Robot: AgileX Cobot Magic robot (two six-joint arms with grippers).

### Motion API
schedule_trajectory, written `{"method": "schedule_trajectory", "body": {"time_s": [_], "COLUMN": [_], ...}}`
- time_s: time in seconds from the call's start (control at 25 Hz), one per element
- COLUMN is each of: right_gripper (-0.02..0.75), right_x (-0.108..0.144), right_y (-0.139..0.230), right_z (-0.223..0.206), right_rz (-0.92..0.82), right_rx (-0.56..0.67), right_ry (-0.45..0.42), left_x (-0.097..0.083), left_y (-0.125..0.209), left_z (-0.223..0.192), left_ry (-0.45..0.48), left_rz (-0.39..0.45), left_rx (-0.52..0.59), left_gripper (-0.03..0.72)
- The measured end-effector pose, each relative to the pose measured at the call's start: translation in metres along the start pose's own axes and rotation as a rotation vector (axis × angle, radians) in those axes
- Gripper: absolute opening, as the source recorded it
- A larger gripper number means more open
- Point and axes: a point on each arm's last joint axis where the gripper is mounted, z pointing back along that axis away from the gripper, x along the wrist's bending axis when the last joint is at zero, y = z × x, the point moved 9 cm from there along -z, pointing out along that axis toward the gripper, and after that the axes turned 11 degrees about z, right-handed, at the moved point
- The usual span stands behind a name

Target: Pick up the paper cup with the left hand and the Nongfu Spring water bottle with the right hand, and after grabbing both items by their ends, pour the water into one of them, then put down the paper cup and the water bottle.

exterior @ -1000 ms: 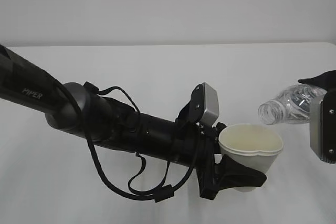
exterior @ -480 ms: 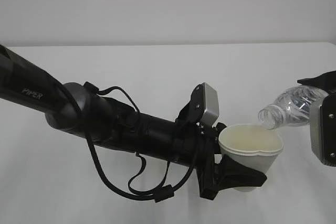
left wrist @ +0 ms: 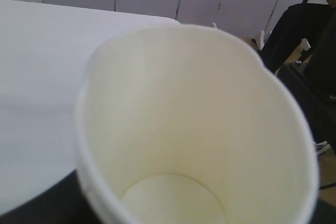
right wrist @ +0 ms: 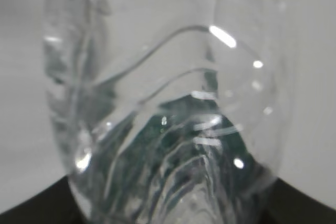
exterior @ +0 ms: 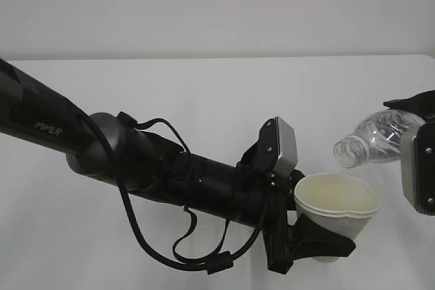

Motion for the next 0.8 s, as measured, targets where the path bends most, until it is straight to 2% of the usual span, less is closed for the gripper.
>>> {"method": "schedule_trajectory", "body": {"time_s": [0.8], "right_gripper": [0.405], "right_x": [-0.002], "right_y": [0.000], "right_z": [0.000], "right_rz": [0.065], "right_rx": [-0.002], "right_ry": [0.009], "left_x": [0.001], "left_y": [-0.013], "left_z": [-0.001], "left_ry": [0.007], "left_rz": [-0.002], "left_rx": [-0.048], "left_gripper": [0.426]}}
